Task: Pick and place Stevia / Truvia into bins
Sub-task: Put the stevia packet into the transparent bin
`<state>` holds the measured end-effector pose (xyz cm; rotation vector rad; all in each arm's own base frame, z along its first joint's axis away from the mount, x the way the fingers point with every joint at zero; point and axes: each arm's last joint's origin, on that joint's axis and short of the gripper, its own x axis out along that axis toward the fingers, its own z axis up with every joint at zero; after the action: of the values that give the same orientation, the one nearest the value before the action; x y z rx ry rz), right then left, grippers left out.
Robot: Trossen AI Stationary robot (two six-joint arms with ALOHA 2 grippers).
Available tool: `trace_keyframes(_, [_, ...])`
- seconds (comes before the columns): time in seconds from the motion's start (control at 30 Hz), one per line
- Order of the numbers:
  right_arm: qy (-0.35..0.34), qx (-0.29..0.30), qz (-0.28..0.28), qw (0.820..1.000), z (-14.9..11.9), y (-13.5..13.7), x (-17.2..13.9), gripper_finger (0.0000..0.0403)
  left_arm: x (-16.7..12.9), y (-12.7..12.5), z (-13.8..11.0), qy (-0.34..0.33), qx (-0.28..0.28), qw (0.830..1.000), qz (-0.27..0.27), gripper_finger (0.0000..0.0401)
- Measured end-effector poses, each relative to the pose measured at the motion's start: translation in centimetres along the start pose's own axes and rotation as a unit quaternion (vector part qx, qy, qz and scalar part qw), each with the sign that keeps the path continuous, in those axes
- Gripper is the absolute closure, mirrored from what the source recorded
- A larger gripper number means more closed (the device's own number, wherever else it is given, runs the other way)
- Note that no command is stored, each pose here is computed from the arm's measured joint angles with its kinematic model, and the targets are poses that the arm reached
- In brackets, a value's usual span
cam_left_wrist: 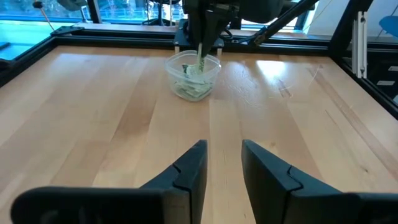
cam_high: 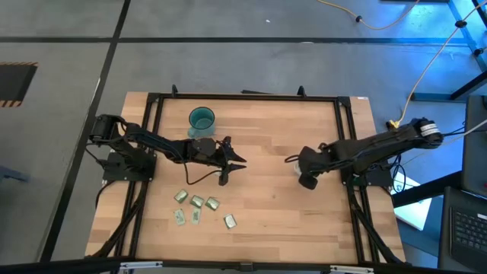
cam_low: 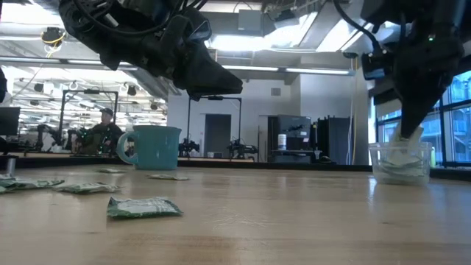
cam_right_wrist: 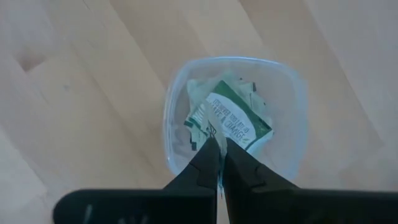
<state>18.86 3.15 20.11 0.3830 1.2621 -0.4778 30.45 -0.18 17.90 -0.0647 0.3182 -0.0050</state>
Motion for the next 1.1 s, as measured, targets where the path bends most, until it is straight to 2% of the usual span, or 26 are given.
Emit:
trace_keyframes(0.3, [0.004, -0.026, -0.004, 1.000, 0.0, 0.1, 0.3, 0.0393, 0.0, 0.0, 0.0, 0.000, 0.000, 1.000, 0.000, 0.0306])
trace_keyframes(0.5, [0.002, -0.039, -0.011, 0.999, 0.0, 0.0, 0.3, 0.0352, 0.0, 0.0, 0.0, 0.000, 0.000, 1.000, 0.000, 0.0308])
trace_keyframes(0.7, [-0.022, -0.041, -0.055, 0.997, 0.1, -0.3, 0.2, 0.0309, 0.0, 0.0, 0.0, 0.000, 0.000, 1.000, 0.000, 0.0307])
trace_keyframes(0.9, [-0.056, -0.044, -0.100, 0.992, 0.2, -0.6, 0.2, 0.0300, 0.0, 0.0, -0.1, 0.005, 0.000, 1.000, 0.000, 0.0310])
trace_keyframes(1.0, [-0.063, -0.044, -0.110, 0.991, 0.3, -0.7, 0.1, 0.0301, 0.0, 0.0, -0.4, 0.022, 0.000, 1.000, 0.001, 0.0310])
trace_keyframes(1.1, [-0.068, -0.042, -0.115, 0.990, 0.3, -0.7, 0.1, 0.0301, -0.1, 0.1, -1.4, 0.077, -0.001, 0.997, 0.005, 0.0310])
